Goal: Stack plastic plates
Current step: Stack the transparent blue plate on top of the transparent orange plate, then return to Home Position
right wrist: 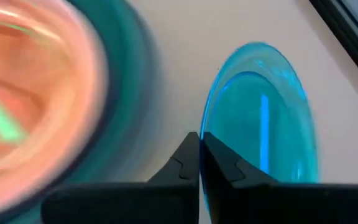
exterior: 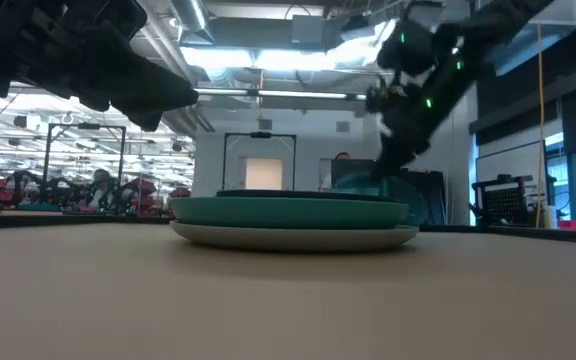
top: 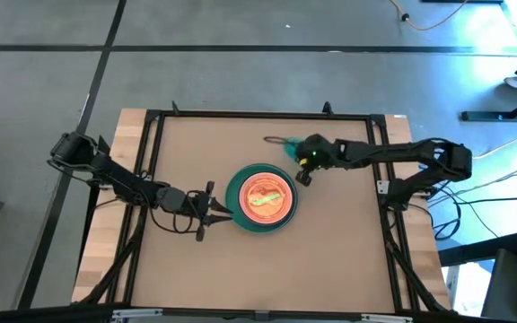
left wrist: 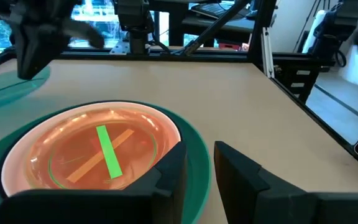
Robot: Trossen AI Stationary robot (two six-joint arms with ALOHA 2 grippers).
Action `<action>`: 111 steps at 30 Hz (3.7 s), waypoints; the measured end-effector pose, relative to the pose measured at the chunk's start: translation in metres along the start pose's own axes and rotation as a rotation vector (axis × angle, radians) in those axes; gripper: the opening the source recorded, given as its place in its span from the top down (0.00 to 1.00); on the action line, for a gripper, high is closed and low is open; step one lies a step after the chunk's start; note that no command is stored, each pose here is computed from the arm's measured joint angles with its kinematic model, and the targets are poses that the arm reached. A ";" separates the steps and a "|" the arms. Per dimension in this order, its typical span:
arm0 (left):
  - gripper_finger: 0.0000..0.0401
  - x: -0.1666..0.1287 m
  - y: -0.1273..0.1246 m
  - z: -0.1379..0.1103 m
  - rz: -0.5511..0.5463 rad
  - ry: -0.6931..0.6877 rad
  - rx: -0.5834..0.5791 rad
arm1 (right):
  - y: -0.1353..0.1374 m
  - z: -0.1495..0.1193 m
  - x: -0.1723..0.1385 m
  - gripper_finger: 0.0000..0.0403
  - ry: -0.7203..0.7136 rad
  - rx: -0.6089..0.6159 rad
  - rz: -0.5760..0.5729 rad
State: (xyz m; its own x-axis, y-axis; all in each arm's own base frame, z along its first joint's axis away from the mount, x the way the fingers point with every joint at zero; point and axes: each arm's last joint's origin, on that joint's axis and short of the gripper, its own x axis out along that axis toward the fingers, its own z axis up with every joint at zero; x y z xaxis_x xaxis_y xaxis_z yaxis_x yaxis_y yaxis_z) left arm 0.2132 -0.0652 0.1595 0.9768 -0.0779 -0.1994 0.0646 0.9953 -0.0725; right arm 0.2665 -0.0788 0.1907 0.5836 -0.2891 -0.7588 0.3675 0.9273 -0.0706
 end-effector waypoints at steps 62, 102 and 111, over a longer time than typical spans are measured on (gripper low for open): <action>0.93 -0.017 0.054 0.021 0.153 0.007 0.015 | 0.115 -0.014 -0.059 0.68 -0.285 -0.417 0.327; 1.00 -0.090 0.089 -0.011 0.305 -0.161 -0.062 | -0.012 -0.148 -0.116 0.99 -0.784 0.144 0.229; 1.00 -0.094 0.087 -0.012 0.300 -0.153 -0.066 | -0.010 -0.152 -0.099 0.99 -0.851 0.151 0.237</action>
State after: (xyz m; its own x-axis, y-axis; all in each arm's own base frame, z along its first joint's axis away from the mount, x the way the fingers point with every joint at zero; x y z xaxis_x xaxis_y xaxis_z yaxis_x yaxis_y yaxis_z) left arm 0.1244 0.0282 0.1603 0.9699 0.2325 -0.0727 -0.2389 0.9662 -0.0969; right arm 0.0947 -0.0235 0.1682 0.9736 -0.2281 -0.0011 0.2254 0.9613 0.1582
